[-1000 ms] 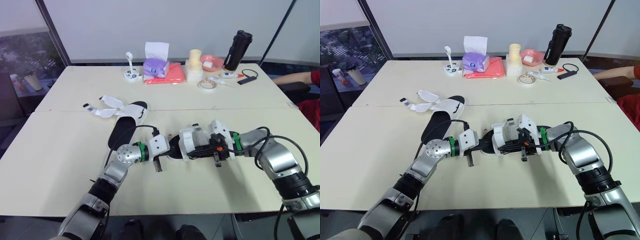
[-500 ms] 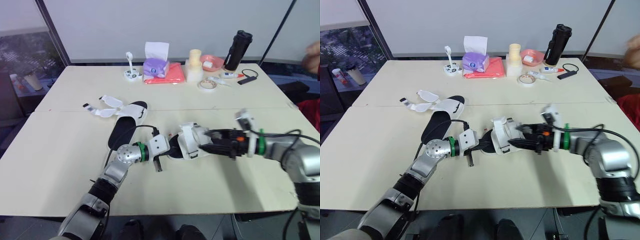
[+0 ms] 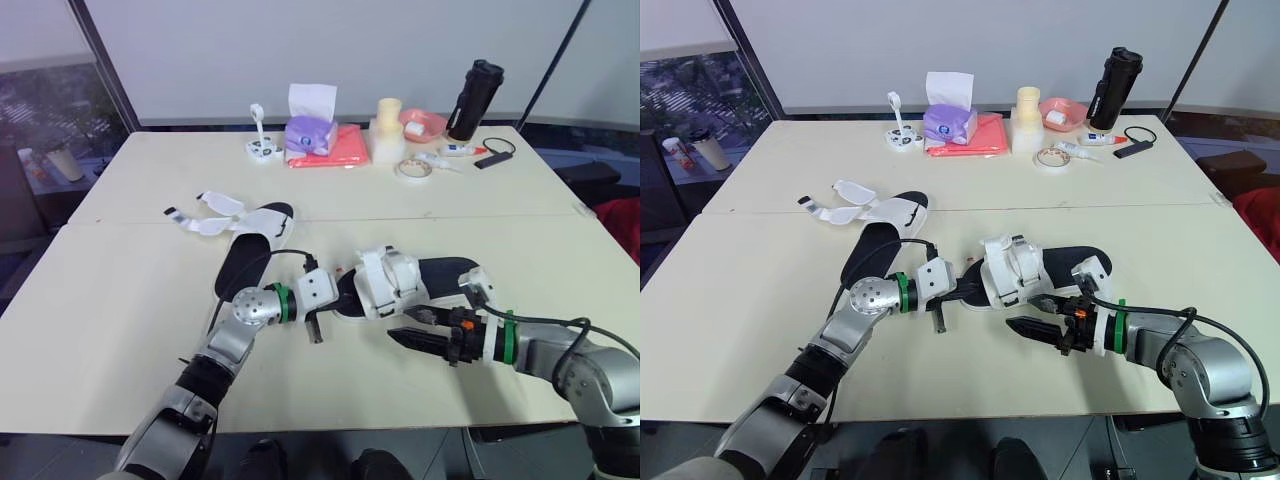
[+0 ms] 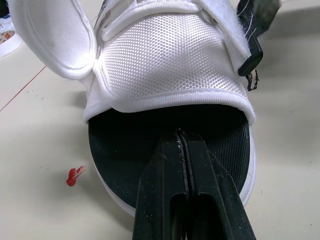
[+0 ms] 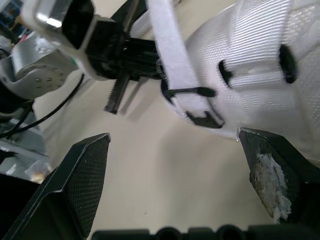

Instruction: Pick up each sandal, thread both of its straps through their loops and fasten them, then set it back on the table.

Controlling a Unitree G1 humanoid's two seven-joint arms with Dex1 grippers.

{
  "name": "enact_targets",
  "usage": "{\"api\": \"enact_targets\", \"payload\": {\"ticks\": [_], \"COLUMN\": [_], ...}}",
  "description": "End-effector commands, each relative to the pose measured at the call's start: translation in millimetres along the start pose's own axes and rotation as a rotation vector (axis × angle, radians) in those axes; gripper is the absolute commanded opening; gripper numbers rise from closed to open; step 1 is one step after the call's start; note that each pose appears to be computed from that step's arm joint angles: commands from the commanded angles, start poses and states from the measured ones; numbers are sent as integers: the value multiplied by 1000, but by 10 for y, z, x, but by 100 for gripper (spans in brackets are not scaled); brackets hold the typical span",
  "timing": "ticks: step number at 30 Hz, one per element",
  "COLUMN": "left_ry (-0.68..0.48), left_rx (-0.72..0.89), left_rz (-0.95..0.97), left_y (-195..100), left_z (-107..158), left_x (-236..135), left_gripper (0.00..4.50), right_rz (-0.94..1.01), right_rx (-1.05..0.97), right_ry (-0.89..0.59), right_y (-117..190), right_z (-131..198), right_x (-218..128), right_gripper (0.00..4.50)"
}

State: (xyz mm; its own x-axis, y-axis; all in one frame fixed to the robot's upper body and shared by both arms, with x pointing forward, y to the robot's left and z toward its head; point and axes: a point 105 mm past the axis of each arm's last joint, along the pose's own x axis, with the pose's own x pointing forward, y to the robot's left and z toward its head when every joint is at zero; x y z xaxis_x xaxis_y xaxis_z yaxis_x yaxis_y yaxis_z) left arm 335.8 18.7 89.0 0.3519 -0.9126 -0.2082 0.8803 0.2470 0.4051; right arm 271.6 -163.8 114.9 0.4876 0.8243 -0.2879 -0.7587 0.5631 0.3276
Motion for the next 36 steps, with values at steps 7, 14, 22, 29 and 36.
{"api": "enact_targets", "payload": {"ticks": [7,14,22,29,36], "left_ry": [105,107,108,110,111], "left_rx": [-56,-61,-62,-61,-61], "left_rz": [-18,-16,-10,-8,-15], "left_y": [-97,-115,-111,-105,-116], "left_z": [-300,-310,-317,-324,-335], "left_x": [-63,-58,-55,-57,-43], "left_gripper": [0,0,0,0,0], "right_rz": [105,106,132,258,296], "right_rx": [41,63,67,48,33], "right_ry": [-90,-59,83,262,274], "right_y": [184,218,275,584,702], "right_z": [130,35,-226,-542,-517], "right_x": [116,151,74,-82,-201], "right_gripper": [391,66,2,2,2]}}
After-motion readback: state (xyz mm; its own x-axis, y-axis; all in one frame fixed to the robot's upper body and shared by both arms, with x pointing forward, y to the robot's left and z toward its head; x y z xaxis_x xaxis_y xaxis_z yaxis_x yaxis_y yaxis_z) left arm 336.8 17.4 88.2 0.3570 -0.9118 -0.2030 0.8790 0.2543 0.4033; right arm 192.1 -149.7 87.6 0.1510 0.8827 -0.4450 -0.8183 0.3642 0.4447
